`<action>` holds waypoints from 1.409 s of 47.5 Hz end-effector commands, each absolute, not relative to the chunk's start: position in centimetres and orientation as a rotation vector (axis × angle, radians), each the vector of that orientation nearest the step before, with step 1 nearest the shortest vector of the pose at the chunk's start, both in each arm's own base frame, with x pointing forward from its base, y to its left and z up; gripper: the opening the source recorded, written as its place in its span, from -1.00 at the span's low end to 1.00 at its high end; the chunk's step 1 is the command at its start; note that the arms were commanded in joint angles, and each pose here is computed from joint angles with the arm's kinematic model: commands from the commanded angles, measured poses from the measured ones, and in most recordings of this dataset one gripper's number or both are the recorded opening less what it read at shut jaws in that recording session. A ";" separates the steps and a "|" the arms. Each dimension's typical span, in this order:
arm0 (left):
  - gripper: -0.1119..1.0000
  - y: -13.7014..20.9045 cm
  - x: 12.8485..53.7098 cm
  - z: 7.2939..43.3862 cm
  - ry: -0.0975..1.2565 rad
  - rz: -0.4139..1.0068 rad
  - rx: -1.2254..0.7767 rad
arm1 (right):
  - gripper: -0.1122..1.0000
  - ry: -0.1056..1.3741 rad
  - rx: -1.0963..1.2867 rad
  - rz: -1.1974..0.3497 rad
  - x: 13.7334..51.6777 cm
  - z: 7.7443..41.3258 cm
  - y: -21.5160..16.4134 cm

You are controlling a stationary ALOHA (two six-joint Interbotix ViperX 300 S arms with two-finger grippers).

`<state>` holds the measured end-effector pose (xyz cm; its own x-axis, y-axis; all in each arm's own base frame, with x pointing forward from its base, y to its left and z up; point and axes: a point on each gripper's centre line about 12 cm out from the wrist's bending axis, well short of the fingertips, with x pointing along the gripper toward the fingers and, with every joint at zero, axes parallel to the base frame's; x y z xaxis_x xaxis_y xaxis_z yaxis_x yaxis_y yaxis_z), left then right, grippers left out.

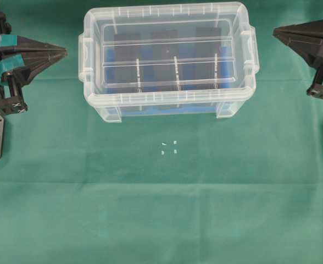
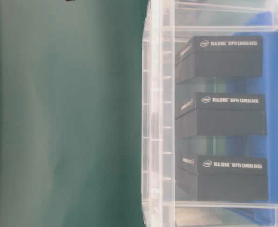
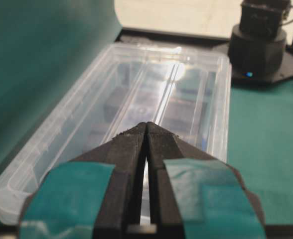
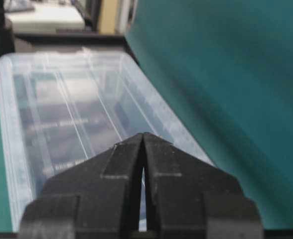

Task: Clamp the lid of the box with both arms, then lift and open it.
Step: 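Rotate both grippers downward beside the clear box's short ends, then move both grippers inward toward the lid rim at each end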

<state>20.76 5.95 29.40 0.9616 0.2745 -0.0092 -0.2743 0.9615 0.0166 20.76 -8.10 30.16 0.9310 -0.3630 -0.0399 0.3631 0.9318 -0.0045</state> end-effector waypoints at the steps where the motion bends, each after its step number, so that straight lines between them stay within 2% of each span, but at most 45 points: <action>1: -0.77 6.1 21.0 30.3 0.007 0.281 0.014 | -0.80 0.055 0.007 -0.376 21.1 31.0 -8.4; 13: -0.77 6.1 21.1 29.5 0.146 0.283 -0.021 | -0.80 0.269 0.050 -0.389 21.2 30.0 -8.8; 33: -0.77 6.0 20.2 28.5 0.479 0.291 -0.097 | -0.80 0.733 0.153 -0.386 20.4 26.6 -8.6; 47: -0.77 5.6 18.7 27.4 0.715 0.311 -0.187 | -0.80 0.995 0.205 -0.372 20.1 24.8 -8.5; 55: -0.77 5.4 18.0 26.8 0.808 0.317 -0.206 | -0.80 1.073 0.218 -0.367 20.1 24.3 -8.5; 67: -0.77 5.6 18.5 25.9 0.893 0.320 -0.212 | -0.80 1.084 0.214 -0.369 20.3 24.2 -8.7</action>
<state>17.85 5.27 25.08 0.5778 0.1772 -0.7967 -0.3577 0.9324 -0.0520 19.84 -8.36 23.30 0.3928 -0.1726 -0.9033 0.3909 0.9204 -0.0059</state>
